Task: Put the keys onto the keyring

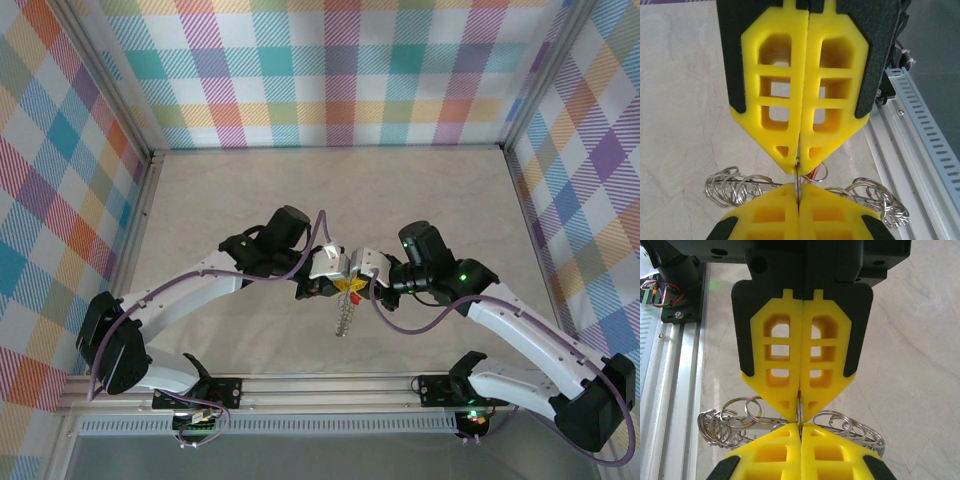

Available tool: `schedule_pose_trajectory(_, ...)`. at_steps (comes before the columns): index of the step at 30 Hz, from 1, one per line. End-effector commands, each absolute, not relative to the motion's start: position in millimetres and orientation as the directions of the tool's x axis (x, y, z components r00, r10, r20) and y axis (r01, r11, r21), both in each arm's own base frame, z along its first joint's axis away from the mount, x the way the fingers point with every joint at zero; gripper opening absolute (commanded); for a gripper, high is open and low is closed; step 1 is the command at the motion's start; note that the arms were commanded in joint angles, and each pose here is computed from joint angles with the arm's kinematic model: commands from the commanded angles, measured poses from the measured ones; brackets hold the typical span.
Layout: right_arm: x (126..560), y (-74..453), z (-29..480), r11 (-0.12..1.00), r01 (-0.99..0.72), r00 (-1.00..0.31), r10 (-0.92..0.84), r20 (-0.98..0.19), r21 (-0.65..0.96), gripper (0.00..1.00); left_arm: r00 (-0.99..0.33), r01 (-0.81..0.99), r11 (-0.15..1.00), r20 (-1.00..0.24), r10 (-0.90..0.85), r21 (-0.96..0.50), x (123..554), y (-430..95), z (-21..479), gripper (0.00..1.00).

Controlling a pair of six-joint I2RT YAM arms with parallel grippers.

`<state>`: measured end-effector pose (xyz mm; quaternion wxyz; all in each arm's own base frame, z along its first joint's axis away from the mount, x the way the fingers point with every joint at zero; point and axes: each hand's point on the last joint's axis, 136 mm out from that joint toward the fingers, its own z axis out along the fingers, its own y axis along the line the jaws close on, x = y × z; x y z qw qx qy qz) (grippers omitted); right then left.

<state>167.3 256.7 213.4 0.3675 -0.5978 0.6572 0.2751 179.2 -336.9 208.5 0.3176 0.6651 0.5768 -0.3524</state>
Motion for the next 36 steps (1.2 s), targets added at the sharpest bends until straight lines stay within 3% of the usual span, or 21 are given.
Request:
schedule_pose_trajectory(1,165,267,233,0.09,-0.991,0.04,-0.529,-0.848,-0.103,0.0,0.106,0.987,-0.161,-0.839,0.534,0.022,174,-341,215,0.0)
schedule_pose_trajectory(5,166,264,235,0.132,-0.985,0.033,-0.497,-0.867,-0.114,0.15,0.113,0.986,-0.16,-0.857,0.502,0.036,171,-341,223,0.0)
schedule_pose_trajectory(17,156,252,226,0.154,-0.984,0.005,-0.498,-0.867,-0.094,0.25,0.142,0.981,-0.178,-0.896,0.421,0.072,166,-344,240,0.0)
schedule_pose_trajectory(24,153,251,214,0.155,-0.986,-0.022,-0.501,-0.865,-0.064,0.25,0.157,0.976,-0.199,-0.91,0.384,0.084,162,-345,246,0.0)
schedule_pose_trajectory(31,148,244,205,0.172,-0.983,-0.029,-0.496,-0.868,-0.065,0.4,0.171,0.978,-0.178,-0.914,0.367,0.111,166,-346,250,0.0)
schedule_pose_trajectory(36,147,243,194,0.192,-0.981,-0.062,-0.482,-0.874,-0.036,0.42,0.173,0.974,-0.198,-0.921,0.35,0.108,163,-347,253,0.0)
